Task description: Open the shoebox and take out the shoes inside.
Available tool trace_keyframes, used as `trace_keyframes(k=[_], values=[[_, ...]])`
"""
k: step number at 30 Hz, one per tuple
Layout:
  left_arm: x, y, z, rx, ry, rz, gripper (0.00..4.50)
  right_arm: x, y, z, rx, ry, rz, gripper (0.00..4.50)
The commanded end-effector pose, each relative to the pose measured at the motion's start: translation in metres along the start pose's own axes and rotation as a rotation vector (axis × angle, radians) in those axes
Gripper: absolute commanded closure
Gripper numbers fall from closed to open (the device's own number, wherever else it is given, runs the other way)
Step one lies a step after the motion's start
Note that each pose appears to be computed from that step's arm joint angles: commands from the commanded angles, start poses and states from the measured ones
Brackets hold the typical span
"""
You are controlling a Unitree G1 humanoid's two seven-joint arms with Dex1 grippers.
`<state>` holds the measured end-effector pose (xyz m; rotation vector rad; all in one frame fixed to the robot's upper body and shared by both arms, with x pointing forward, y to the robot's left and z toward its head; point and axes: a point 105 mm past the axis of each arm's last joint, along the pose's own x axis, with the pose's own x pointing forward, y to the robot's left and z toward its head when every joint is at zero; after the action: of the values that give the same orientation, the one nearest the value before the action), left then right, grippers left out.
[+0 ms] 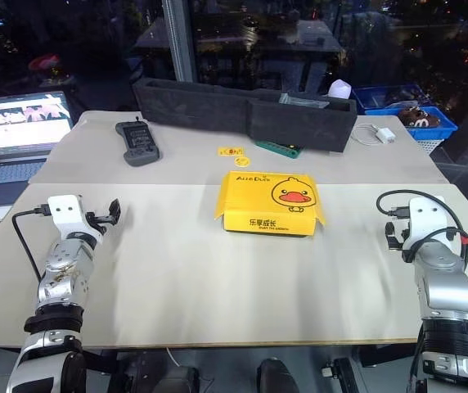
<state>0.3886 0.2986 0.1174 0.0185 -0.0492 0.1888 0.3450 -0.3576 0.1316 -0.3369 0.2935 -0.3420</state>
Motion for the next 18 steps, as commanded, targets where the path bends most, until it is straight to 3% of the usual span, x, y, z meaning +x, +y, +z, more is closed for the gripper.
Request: trace_keyframes(k=[1,3,4,8,13,18], values=[[-0.003,-0.034,0.023,0.043,-0.056,-0.259,0.04,-0.006,-0.005,0.02,-0.016,-0.083,0.011,0.0],[-0.02,-0.081,0.03,0.127,-0.044,-0.636,0.04,-0.015,0.015,0.023,-0.097,-0.112,0.203,0.0],[-0.026,-0.091,0.03,0.162,-0.033,-0.731,0.04,-0.019,0.023,0.022,-0.131,-0.118,0.284,0.0],[-0.034,-0.094,0.026,0.274,0.002,-0.862,0.04,-0.03,0.038,0.015,-0.246,-0.091,0.464,0.0],[-0.034,-0.103,0.022,0.314,0.024,-0.935,0.04,-0.027,0.031,0.013,-0.249,-0.07,0.443,0.0],[-0.03,-0.11,0.02,0.325,0.014,-0.951,0.0,-0.022,0.031,0.011,-0.249,-0.059,0.411,1.16]])
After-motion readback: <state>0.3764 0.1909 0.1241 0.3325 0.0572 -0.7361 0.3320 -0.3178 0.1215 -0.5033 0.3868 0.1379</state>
